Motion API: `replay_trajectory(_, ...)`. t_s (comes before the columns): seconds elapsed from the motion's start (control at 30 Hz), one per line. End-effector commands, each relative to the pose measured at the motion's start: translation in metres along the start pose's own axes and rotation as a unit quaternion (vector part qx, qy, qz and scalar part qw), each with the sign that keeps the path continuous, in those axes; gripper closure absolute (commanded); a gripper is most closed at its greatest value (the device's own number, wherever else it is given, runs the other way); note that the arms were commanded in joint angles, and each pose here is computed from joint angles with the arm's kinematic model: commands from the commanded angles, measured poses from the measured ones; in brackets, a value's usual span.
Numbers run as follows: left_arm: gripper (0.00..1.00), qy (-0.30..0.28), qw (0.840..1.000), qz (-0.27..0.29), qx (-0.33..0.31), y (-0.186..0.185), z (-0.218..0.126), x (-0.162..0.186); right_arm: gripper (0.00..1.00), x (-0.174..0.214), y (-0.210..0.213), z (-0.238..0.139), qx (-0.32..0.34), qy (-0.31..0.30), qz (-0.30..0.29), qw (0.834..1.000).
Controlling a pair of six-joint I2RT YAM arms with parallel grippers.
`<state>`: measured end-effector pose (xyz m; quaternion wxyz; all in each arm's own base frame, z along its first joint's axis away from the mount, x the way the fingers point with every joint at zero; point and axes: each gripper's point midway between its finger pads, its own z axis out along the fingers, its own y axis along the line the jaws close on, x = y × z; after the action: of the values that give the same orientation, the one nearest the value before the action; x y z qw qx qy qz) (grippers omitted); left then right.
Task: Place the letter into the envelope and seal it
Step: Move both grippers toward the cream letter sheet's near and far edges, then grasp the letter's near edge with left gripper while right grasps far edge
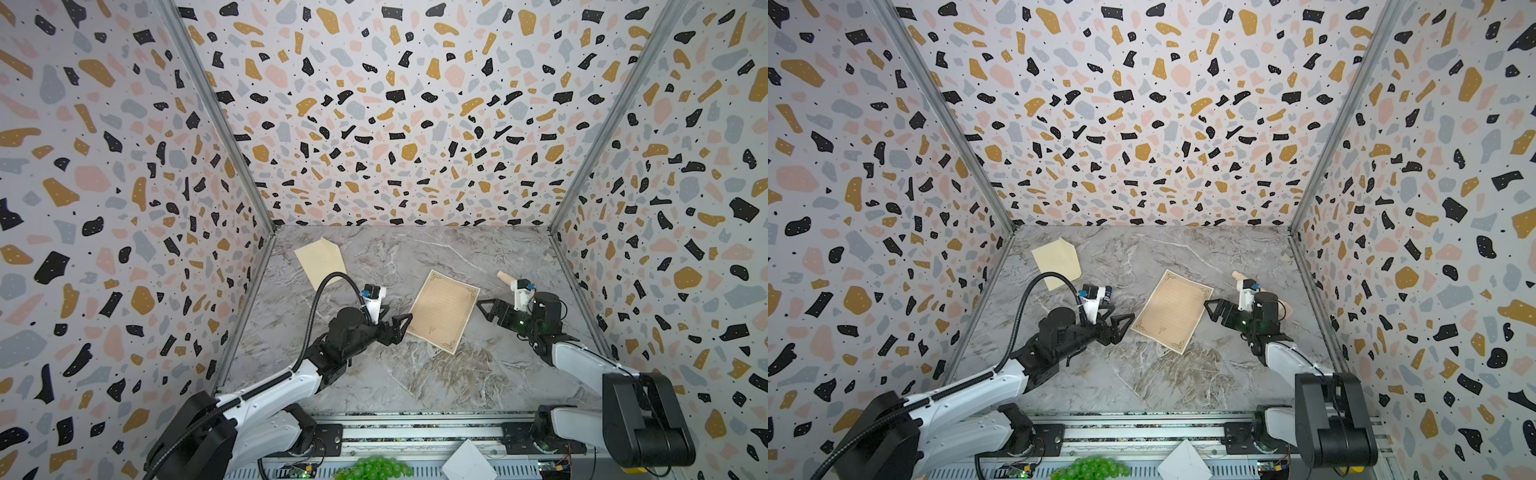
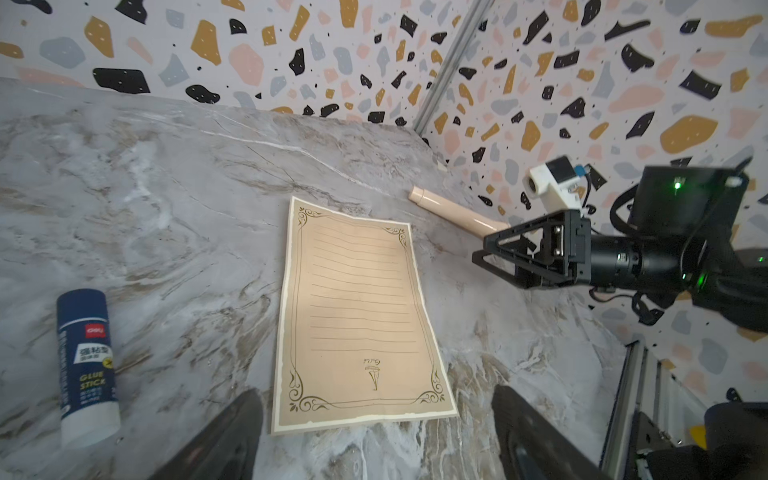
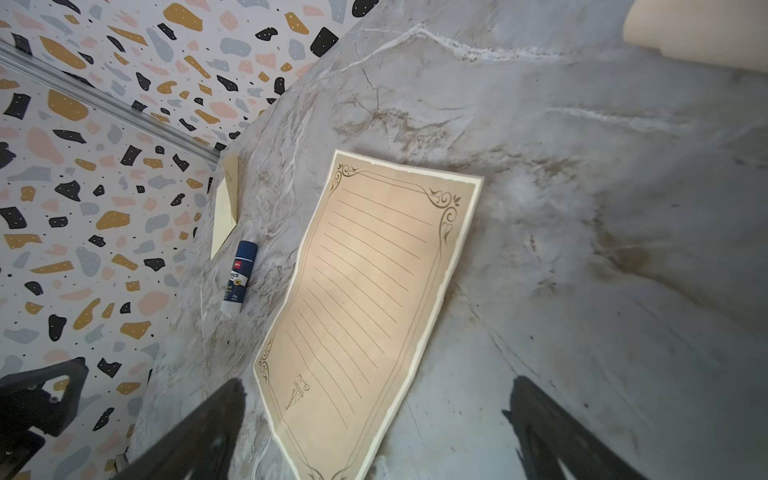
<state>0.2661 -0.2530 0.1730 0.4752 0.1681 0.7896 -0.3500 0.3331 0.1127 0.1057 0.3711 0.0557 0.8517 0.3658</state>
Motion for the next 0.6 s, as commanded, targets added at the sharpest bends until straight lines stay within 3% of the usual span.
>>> replay_trajectory(0.0,0.19,0.025,0.999,0.042,0.002,-0.008,0.011,0.005,0.00,-0.019,0.011,0.010,-0.017,-0.001,-0.005,1.000)
replay_trajectory(0.57,0.55,0.146,0.987,0.073,-0.011,-0.002,0.066,0.085,0.09,-0.023,-0.017,0.052,0.005,0.042,0.020,0.999)
